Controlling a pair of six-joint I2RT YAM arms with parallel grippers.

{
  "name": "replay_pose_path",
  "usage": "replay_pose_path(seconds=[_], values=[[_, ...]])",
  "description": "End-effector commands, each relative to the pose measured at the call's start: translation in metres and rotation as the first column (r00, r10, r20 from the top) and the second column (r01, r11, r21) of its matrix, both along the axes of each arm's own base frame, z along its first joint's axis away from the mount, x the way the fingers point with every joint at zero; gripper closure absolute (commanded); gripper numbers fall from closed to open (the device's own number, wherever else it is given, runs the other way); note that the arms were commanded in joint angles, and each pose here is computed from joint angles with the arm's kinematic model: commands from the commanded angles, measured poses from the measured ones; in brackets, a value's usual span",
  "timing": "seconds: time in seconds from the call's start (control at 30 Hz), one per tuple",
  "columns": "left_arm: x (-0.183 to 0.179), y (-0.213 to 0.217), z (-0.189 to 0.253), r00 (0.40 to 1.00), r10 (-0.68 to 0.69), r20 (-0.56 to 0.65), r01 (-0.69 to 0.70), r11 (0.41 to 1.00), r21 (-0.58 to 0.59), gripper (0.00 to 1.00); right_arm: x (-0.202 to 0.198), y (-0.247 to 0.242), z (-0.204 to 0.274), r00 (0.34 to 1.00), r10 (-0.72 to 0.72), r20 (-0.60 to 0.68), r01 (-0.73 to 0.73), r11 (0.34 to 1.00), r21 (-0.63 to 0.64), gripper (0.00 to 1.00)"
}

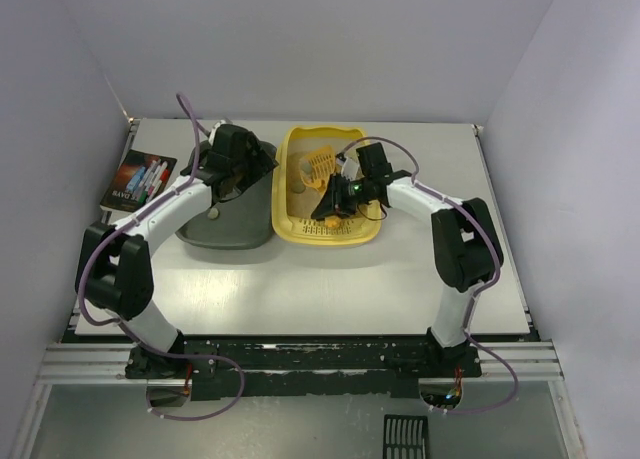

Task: Clean the litter box

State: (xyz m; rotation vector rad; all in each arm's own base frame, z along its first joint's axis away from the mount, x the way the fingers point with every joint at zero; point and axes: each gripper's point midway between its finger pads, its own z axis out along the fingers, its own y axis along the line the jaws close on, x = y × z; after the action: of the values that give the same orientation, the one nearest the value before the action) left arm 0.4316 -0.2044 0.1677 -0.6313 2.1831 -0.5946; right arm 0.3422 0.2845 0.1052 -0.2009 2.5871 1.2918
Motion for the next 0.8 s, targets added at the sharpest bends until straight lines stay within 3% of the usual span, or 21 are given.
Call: replay_pose_path(seconds=[0.0,0.23,0.53,0.67,0.77], values=[[0.005,-0.001,0.028,0.997,-0.032,0.074,0.033,0.999,-0.013,0.16,-0.01,0.016,0.045,0.996,0.043,0.078,-0.057,0.979,0.196,1.0],[0.001,0.016,0.052,0.992,-0.067,0.106,0.057,0.995,0.086,0.15,-0.03,0.021,0.08,0.985,0.061,0.161,-0.121,0.911,0.395,1.0],[-0.02,0.041,0.076,0.975,-0.16,0.156,0.129,0.973,0.19,0.13,-0.059,0.012,0.084,0.979,0.007,0.203,-0.117,0.838,0.533,1.0],[-0.035,0.049,0.087,0.967,-0.227,0.118,0.188,0.943,0.275,0.09,-0.068,0.005,0.097,0.951,-0.084,0.298,-0.127,0.772,0.622,1.0],[-0.046,0.065,0.091,0.967,-0.227,0.114,0.175,0.922,0.347,0.08,-0.064,0.006,0.092,0.947,-0.096,0.306,-0.121,0.776,0.619,1.0]])
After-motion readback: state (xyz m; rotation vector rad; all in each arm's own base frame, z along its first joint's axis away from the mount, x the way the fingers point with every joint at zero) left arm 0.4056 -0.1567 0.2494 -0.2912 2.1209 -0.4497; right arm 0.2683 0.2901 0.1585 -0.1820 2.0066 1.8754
